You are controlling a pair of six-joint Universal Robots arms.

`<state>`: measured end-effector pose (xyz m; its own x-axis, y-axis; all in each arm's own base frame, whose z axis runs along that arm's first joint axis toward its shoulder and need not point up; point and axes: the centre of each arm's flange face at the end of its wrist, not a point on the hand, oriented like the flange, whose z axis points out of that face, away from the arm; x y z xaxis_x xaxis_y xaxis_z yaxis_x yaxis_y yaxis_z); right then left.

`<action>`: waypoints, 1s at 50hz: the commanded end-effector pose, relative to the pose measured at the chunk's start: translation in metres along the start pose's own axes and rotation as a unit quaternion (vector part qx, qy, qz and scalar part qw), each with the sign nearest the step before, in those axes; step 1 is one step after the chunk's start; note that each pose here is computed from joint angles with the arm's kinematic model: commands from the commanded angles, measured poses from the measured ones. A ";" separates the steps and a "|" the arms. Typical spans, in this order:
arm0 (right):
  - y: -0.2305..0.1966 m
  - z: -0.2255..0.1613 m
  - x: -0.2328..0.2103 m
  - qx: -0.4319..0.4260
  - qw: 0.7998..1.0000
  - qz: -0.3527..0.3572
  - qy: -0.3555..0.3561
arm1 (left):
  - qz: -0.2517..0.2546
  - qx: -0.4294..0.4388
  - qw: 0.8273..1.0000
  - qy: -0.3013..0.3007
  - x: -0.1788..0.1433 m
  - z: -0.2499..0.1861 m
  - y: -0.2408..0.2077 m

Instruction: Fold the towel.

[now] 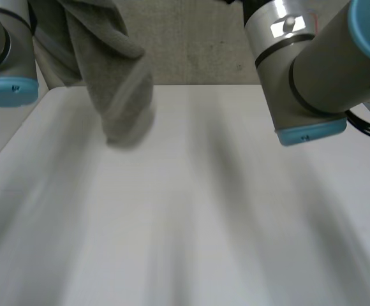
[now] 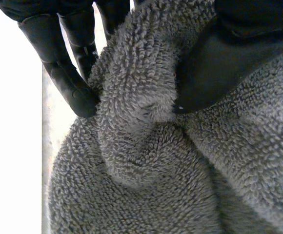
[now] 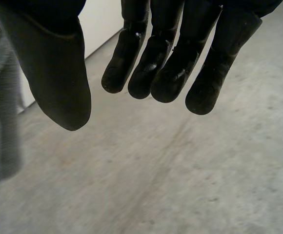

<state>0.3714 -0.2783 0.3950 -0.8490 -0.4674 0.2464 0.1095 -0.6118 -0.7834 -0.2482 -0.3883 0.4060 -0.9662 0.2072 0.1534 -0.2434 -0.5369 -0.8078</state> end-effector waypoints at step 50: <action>0.175 -0.168 -0.108 -0.442 0.860 0.148 -0.209 | 0.055 -0.343 0.921 0.175 0.004 -0.251 0.008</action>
<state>0.3792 -0.2344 0.1530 -0.5983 -0.7994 0.0547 -0.3144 0.1715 -0.9337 -0.2352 -0.1844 0.2509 -0.8593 0.5092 -0.0482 0.0947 0.0658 -0.9933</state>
